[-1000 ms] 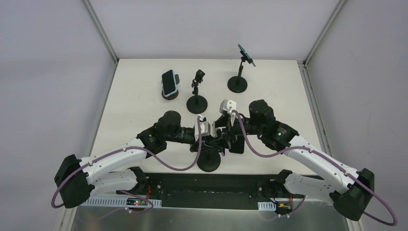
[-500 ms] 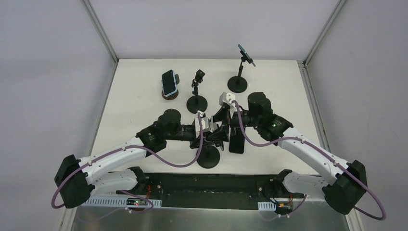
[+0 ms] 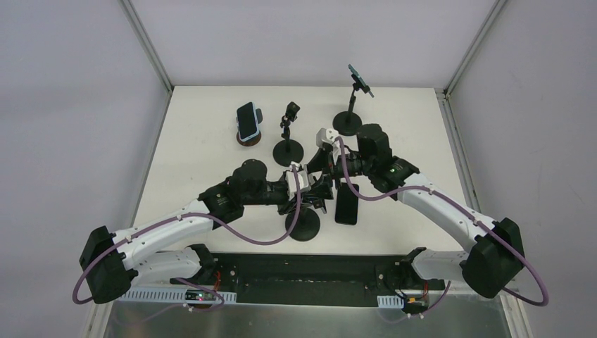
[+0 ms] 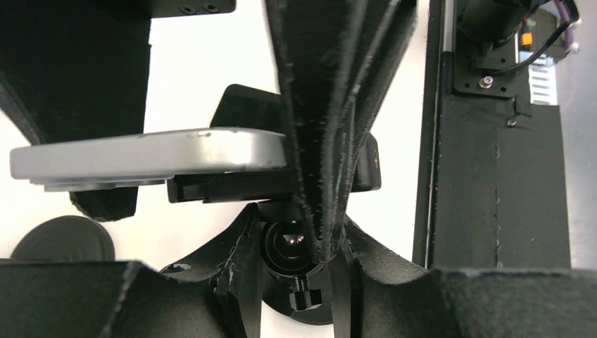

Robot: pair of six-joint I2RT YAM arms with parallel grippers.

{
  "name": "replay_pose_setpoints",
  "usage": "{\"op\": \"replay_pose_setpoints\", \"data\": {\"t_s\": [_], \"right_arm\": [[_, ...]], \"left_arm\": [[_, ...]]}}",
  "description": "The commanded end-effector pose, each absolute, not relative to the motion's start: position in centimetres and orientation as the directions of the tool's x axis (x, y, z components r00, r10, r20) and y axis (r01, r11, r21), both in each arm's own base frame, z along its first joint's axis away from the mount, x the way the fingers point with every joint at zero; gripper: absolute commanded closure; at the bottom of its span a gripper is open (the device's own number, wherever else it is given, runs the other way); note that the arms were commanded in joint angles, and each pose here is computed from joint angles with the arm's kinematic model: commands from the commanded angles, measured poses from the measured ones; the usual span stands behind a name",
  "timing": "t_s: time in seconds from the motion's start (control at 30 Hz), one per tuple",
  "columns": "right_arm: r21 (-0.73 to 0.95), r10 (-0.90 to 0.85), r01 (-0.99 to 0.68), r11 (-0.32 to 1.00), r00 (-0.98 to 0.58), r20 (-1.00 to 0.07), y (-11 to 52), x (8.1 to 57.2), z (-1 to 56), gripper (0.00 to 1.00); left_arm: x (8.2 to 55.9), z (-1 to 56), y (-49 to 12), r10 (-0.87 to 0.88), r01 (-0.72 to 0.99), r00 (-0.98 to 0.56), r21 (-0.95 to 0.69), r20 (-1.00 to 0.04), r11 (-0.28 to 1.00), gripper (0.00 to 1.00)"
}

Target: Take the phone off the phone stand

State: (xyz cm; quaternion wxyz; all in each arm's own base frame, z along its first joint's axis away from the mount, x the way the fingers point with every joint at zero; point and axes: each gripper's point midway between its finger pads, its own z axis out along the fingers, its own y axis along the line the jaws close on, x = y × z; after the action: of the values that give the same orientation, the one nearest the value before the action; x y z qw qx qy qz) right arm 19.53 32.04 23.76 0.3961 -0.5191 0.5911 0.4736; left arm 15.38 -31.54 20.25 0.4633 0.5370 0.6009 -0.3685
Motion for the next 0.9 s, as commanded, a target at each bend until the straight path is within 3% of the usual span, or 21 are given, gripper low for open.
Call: {"op": "replay_pose_setpoints", "data": {"t_s": [0.0, 0.43, 0.87], "right_arm": [[-0.326, -0.436, -0.842, 0.431, 0.122, -0.892, 27.3, 34.7, 21.0, 1.00], [-0.358, -0.467, -0.896, 0.263, 0.207, -0.860, 27.0, 32.2, 20.0, 1.00], [-0.300, -0.481, -0.953, 0.053, 0.239, -0.844, 26.3, 28.2, 20.8, 1.00]], "left_arm": [[2.3, 19.7, -31.8, 0.322, 0.922, 0.033, -0.096, -0.946, -0.376, 1.00], [-2.5, 20.0, -31.3, 0.283, 0.833, 0.098, -0.077, -0.954, -0.548, 1.00], [-3.0, 19.2, -31.0, 0.299, 0.824, 0.098, -0.091, -0.949, -0.559, 1.00]]}}
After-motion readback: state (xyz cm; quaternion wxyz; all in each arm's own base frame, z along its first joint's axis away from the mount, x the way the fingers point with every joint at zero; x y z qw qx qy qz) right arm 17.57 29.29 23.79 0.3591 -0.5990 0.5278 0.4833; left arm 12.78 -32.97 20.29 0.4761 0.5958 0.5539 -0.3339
